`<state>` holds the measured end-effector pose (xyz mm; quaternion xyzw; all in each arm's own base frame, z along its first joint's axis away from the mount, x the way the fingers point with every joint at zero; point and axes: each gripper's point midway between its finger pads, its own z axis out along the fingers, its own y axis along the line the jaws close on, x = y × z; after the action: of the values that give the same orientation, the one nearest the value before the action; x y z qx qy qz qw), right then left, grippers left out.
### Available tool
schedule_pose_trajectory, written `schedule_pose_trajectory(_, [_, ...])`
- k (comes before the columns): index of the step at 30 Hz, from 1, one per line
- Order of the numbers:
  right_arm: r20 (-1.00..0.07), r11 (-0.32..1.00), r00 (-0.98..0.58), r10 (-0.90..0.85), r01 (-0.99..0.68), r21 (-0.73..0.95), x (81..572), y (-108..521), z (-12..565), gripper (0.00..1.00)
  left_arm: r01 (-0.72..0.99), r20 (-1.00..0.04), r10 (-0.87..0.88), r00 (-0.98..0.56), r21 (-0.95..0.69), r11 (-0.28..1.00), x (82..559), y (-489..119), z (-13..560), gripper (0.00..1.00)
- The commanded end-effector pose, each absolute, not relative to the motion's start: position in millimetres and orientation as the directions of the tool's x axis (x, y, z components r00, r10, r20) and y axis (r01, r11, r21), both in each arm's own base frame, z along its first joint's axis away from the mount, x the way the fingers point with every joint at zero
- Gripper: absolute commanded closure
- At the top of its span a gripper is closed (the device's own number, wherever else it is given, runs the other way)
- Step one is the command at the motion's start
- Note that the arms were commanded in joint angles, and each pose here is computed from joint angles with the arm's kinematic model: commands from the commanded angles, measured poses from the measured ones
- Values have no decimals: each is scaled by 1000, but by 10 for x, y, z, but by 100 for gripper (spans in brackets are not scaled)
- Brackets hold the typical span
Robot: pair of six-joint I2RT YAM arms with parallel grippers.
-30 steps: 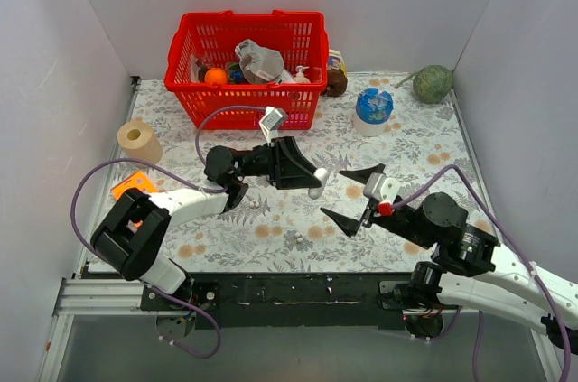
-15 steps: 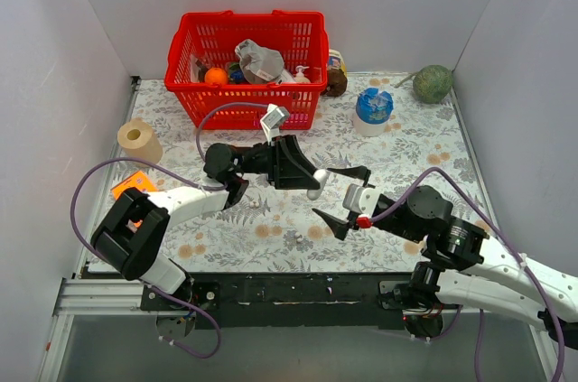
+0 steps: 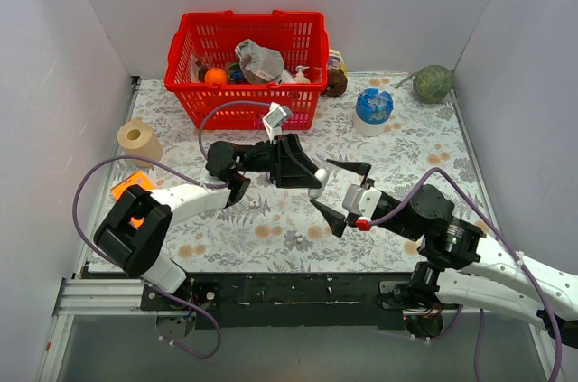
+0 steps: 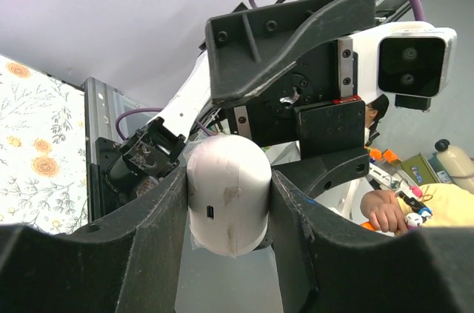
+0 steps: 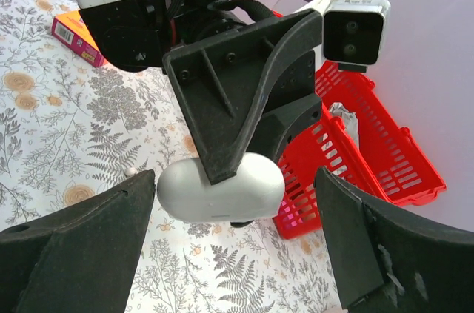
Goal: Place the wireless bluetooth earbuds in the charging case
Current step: Pick up the charging case at the center of the board.
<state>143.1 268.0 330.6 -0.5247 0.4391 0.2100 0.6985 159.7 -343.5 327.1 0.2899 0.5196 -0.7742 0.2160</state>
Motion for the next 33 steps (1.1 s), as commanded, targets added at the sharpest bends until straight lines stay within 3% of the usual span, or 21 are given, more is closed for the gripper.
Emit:
schedule_pose_trajectory(1, [-810, 381, 571, -137, -724, -575, 1443, 2722, 3477, 6, 204, -279, 158, -947, -905, -373, 1495, -3323, 3582, 100])
schedule_pose_trajectory(16, [-815, 375, 543, -202, -726, -576, 1502, 2715, 3327, 19, 212, -285, 147, -947, -900, -380, 1494, -3317, 3649, 100])
schedule_pose_trajectory(19, [-821, 375, 532, -209, -732, -569, 1509, 2720, 3321, 29, 216, -288, 142, -947, -898, -383, 1488, -3309, 3662, 100])
schedule_pose_trajectory(22, [-832, 370, 517, -200, -746, -553, 1493, 2745, 3327, 46, 218, -290, 142, -946, -898, -382, 1479, -3304, 3655, 100])
schedule_pose_trajectory(23, [-833, 371, 519, -191, -748, -550, 1481, 2745, 3347, 58, 217, -289, 142, -947, -899, -380, 1474, -3300, 3648, 98])
schedule_pose_trajectory(26, [-838, 379, 514, -183, -750, -542, 1485, 2744, 3379, 81, 223, -292, 137, -947, -899, -377, 1468, -3296, 3631, 78])
schedule_pose_trajectory(29, [-843, 380, 507, -183, -754, -536, 1481, 2740, 3394, 95, 237, -304, 129, -944, -896, -377, 1459, -3289, 3632, 52])
schedule_pose_trajectory(30, [-844, 379, 504, -181, -756, -533, 1470, 2730, 3403, 99, 239, -305, 127, -944, -897, -372, 1462, -3292, 3618, 36])
schedule_pose_trajectory(33, [-853, 383, 492, -174, -764, -519, 1455, 2709, 3438, 99, 275, -330, 111, -937, -898, -344, 1489, -3299, 3565, 3])
